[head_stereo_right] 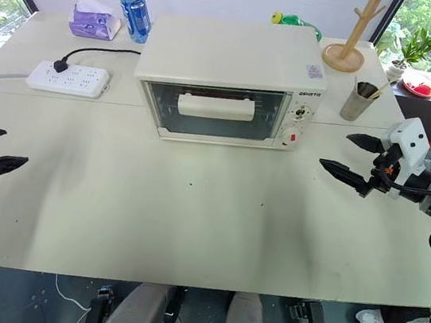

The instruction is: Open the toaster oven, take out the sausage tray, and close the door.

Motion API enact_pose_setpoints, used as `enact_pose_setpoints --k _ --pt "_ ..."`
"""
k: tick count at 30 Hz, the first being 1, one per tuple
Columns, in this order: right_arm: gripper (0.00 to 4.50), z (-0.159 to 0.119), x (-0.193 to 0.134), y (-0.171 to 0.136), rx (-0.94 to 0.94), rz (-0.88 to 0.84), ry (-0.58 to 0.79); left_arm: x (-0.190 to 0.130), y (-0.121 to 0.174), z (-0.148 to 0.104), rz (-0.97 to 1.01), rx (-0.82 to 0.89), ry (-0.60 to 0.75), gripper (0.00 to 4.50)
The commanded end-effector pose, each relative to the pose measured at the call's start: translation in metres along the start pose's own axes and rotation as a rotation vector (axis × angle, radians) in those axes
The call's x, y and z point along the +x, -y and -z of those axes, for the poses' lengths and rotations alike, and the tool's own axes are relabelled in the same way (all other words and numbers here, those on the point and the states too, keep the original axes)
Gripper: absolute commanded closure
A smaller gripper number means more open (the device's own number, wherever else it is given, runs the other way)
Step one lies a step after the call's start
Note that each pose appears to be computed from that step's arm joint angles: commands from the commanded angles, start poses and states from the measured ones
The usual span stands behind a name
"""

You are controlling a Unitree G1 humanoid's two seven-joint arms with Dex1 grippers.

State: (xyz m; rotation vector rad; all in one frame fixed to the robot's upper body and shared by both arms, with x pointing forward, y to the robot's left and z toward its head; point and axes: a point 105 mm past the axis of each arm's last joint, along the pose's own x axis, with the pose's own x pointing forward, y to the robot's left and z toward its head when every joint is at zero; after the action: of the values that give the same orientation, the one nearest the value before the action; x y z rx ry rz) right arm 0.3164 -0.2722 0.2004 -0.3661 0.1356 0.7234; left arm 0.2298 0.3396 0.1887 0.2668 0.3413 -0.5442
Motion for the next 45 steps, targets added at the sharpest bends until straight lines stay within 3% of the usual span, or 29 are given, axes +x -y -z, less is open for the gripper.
enact_pose_setpoints --k 1,14,22,27,33,45 --pt "0.00 -0.012 -0.005 0.002 -0.034 0.007 0.027 -0.007 -0.001 -0.009 -0.009 0.046 0.020 0.08" --pt "0.00 -0.014 -0.004 -0.003 -0.008 -0.012 0.037 -0.003 -0.004 -0.014 -0.021 0.009 0.067 0.08" --pt "0.00 -0.037 0.002 -0.017 0.042 -0.094 0.097 0.014 0.023 -0.054 0.129 0.011 0.186 0.08" --pt "0.00 -0.072 0.017 -0.060 0.040 -0.247 0.171 0.042 0.069 -0.090 0.379 0.055 0.254 0.08" --pt "0.00 -0.084 0.043 -0.096 0.039 -0.325 0.210 0.066 0.092 -0.113 0.535 0.112 0.278 0.08" --pt "0.00 -0.083 0.096 -0.096 0.037 -0.312 0.207 0.085 0.100 -0.129 0.639 0.158 0.294 0.08"
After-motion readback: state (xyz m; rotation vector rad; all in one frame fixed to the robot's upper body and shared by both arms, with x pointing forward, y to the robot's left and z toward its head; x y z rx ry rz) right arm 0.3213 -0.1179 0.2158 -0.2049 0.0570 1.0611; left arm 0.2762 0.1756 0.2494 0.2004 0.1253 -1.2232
